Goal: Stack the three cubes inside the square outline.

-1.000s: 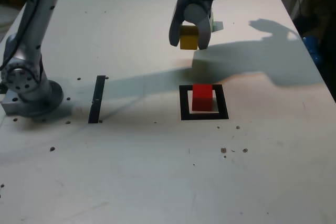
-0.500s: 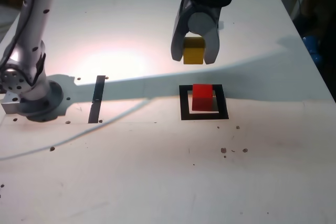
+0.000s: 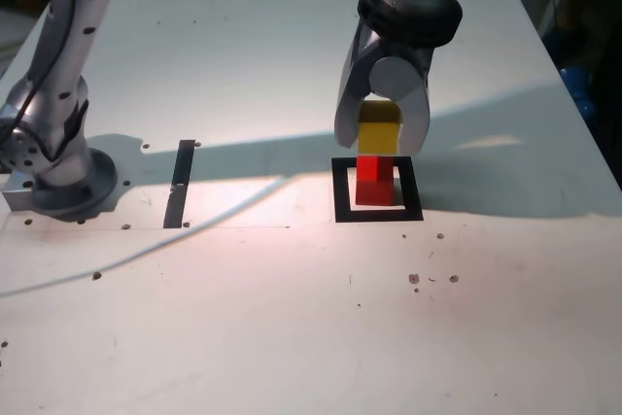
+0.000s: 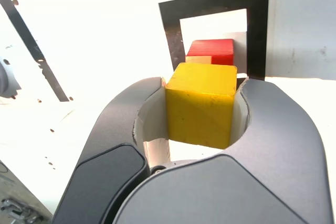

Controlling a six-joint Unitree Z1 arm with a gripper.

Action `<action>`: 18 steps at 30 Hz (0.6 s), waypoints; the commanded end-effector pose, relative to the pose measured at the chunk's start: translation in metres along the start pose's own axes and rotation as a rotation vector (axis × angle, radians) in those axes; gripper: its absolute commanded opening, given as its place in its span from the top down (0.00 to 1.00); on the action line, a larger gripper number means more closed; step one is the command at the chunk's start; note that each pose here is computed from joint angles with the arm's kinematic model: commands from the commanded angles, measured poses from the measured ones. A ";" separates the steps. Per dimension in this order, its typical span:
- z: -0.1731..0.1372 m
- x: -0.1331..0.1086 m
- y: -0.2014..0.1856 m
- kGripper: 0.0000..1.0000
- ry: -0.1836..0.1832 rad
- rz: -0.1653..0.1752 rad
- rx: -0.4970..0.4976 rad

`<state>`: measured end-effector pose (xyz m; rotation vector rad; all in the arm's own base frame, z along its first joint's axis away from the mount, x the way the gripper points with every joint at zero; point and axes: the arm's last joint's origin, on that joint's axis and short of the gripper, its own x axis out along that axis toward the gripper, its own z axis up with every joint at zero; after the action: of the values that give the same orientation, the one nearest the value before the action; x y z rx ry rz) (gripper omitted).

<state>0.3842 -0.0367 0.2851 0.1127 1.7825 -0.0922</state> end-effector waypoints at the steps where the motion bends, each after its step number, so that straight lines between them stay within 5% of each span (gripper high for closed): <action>1: 0.003 0.004 -0.002 0.68 0.012 -0.004 0.001; 18: 0.011 0.020 -0.003 0.67 0.053 -0.014 0.002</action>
<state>0.3899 -0.0393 0.2657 0.1070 1.8289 -0.1006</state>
